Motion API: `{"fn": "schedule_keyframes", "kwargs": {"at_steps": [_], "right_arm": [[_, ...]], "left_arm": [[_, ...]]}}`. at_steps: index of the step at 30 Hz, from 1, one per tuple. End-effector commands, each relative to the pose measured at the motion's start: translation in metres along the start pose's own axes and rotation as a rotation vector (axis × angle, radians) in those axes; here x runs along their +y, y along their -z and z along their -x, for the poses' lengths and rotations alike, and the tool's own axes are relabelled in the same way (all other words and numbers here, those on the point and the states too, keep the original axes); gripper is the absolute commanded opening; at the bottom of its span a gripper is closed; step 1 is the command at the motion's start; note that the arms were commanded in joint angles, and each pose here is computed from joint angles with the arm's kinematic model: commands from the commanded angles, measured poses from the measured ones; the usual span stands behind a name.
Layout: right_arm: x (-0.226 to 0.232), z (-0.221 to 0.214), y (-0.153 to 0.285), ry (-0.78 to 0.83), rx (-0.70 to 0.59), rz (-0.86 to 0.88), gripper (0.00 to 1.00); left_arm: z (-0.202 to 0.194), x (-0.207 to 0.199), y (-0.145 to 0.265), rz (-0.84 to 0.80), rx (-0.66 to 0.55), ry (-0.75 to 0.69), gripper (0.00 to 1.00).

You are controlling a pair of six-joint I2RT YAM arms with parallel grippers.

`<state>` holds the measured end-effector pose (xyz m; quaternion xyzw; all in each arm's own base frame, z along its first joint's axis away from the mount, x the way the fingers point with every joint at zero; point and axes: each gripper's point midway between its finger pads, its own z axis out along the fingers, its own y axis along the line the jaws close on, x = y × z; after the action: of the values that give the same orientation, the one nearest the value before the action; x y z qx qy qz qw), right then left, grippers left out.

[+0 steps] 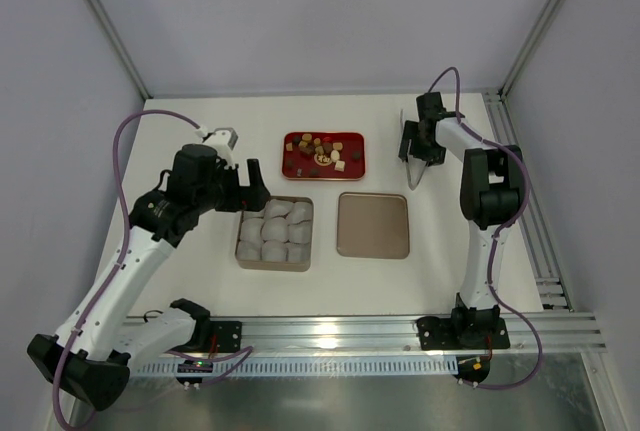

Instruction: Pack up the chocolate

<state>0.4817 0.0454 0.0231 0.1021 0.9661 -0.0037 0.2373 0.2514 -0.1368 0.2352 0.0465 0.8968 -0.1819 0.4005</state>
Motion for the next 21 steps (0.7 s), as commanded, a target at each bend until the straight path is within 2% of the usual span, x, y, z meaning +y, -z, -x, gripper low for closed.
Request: {"fn": "schedule_keyframes", "kwargs": {"at_steps": [1,4,8,11,21], "right_arm": [[0.001,-0.008,0.000,-0.028,0.034,0.009,0.75],[-0.001,-0.008,0.001,-0.034,0.031,-0.001,0.70],[-0.002,-0.005,0.009,-0.033,0.011,0.002,0.54],[-0.001,0.004,0.026,-0.029,-0.032,0.012,0.48],[0.004,0.026,0.095,-0.030,-0.167,0.070,0.47]], "left_arm": [[0.011,-0.008,0.007,-0.033,-0.028,0.004,1.00],[0.010,-0.009,0.007,-0.035,-0.024,0.007,1.00],[0.013,-0.009,0.010,-0.035,-0.034,0.008,1.00],[0.012,-0.009,0.010,-0.033,-0.033,0.013,1.00],[0.013,-0.013,0.007,-0.051,-0.034,0.038,1.00]]}}
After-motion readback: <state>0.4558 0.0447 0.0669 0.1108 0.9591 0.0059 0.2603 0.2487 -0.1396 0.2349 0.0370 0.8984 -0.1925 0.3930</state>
